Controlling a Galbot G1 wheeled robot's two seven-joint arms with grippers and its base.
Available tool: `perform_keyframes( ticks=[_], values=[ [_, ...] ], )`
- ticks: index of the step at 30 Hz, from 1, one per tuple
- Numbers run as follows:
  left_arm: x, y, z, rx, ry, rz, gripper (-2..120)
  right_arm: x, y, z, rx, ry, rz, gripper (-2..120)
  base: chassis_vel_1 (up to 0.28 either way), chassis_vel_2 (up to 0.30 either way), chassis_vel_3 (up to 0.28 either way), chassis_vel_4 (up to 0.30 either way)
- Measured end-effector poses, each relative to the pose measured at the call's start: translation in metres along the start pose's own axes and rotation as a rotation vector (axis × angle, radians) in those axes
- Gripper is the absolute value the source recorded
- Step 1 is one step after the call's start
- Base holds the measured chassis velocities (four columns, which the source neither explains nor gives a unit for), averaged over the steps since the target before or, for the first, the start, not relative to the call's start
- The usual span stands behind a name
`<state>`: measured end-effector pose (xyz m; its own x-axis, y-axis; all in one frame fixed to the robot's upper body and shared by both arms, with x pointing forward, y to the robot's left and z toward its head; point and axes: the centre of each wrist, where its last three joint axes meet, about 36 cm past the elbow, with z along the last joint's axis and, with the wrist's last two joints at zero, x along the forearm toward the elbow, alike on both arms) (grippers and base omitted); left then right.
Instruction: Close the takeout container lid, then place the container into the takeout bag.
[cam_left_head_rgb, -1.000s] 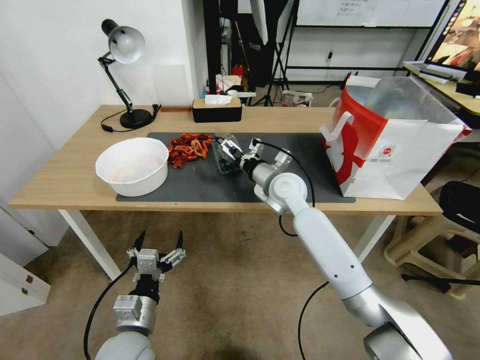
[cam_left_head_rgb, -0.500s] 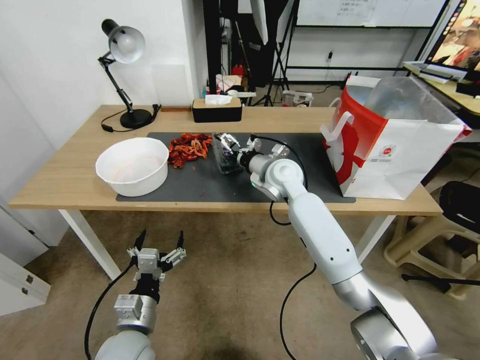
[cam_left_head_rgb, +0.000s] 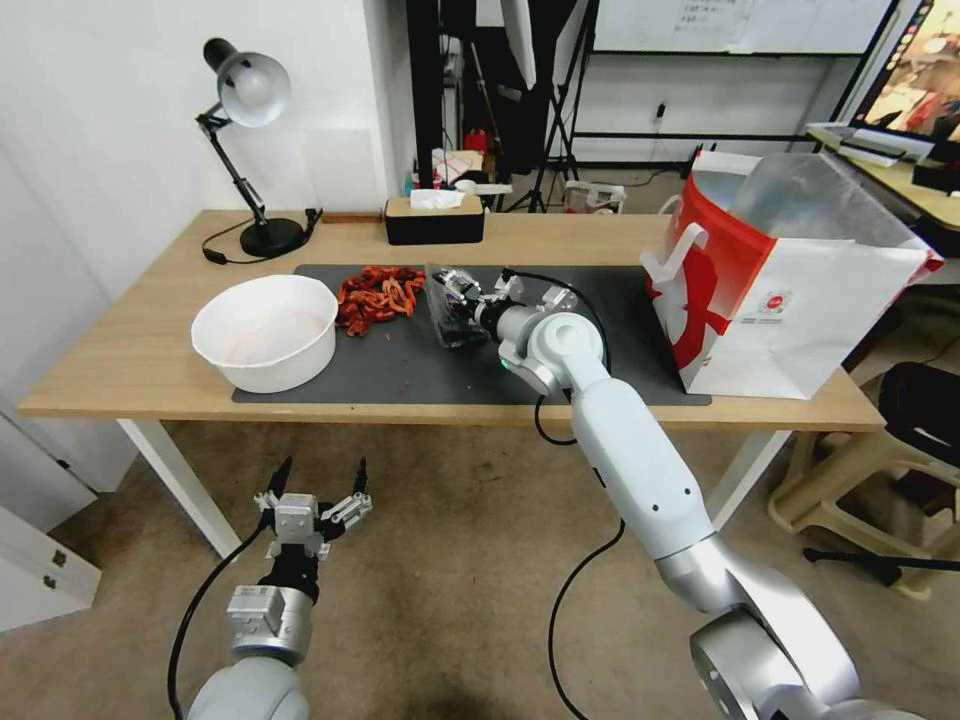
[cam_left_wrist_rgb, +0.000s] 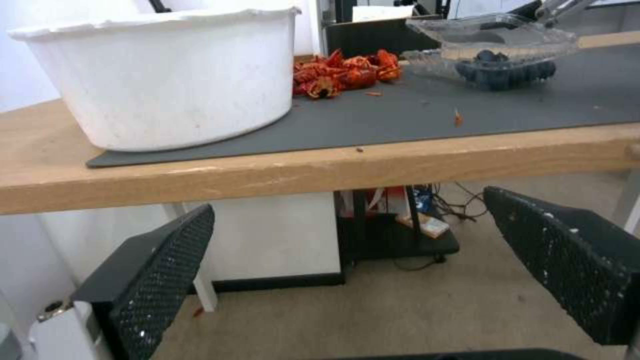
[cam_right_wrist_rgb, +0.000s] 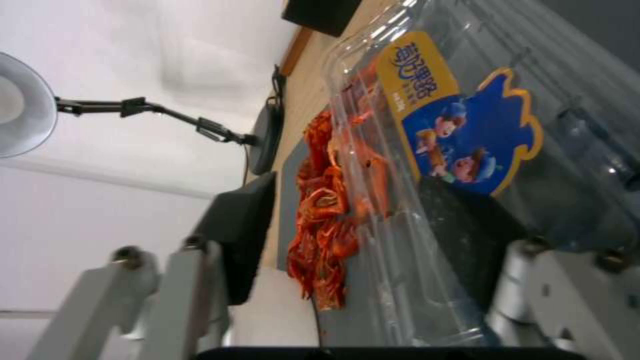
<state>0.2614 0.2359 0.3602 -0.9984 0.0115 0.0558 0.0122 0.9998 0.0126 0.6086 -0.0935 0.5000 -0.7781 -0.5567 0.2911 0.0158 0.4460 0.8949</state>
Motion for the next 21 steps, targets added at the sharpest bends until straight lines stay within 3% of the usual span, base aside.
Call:
perform_keyframes(
  ticks=[3,5,7,14,21],
  values=[
    [-0.003,0.0,-0.004,0.012,-0.003,0.0,100,-0.001,0.001,-0.002,0.001,0.001,0.011,50,0.0,0.0,0.0,0.0],
    [-0.009,0.001,-0.01,0.027,-0.008,0.003,100,-0.001,0.0,-0.004,0.003,0.005,0.027,36,0.0,0.0,0.0,0.0],
    [-0.01,0.001,-0.011,0.032,-0.009,0.005,100,-0.001,-0.001,-0.004,0.004,0.006,0.028,34,0.0,0.0,0.0,0.0],
    [-0.018,0.001,-0.034,0.131,-0.014,0.036,100,-0.003,-0.01,-0.001,0.018,0.039,0.06,3,0.0,0.0,0.0,0.0],
    [-0.034,0.006,-0.052,0.186,-0.05,0.086,100,-0.003,-0.012,-0.001,0.024,0.043,0.077,0,0.0,0.0,0.0,0.0]
  ],
)
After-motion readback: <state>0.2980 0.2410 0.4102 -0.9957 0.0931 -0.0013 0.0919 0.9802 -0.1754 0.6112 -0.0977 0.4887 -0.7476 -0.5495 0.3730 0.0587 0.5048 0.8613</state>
